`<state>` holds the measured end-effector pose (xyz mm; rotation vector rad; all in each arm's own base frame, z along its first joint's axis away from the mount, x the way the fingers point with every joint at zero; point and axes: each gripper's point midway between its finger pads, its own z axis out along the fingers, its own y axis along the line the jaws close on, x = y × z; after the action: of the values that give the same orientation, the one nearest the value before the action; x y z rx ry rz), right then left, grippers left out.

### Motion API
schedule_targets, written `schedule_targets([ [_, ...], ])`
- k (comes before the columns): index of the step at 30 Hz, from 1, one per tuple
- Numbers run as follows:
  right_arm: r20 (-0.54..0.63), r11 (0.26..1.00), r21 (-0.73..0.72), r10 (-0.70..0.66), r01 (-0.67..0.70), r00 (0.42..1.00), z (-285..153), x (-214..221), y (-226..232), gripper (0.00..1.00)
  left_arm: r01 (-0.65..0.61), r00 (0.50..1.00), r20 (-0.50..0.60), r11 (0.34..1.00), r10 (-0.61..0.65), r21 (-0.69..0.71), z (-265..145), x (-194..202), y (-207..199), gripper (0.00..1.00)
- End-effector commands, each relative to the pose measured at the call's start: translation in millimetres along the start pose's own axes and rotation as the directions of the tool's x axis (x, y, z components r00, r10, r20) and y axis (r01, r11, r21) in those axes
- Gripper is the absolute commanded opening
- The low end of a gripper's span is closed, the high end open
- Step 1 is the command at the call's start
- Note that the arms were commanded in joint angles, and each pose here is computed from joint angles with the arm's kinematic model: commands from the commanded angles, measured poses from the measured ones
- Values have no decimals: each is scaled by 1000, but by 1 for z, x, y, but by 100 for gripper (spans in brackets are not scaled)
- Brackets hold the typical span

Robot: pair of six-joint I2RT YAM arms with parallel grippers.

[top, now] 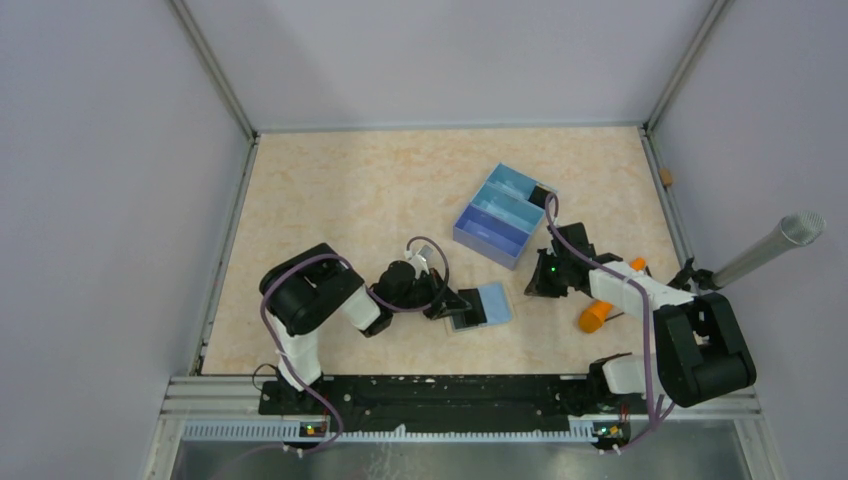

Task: Put the credit cards into the card holder
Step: Insert the credit card into the card holder.

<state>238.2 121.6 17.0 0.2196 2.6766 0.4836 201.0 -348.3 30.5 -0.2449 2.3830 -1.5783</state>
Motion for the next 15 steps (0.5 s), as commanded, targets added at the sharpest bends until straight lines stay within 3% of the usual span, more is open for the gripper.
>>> schedule_targets([
  [1,-8,997,72,4,-3,1000,-1,8,-16,0,9,1000,20,999,-8,-42,5,-4,16,0],
  [15,-1,997,80,5,-5,1000,-2,7,-18,0,2,1000,28,998,-1,-63,1,1,16,0],
])
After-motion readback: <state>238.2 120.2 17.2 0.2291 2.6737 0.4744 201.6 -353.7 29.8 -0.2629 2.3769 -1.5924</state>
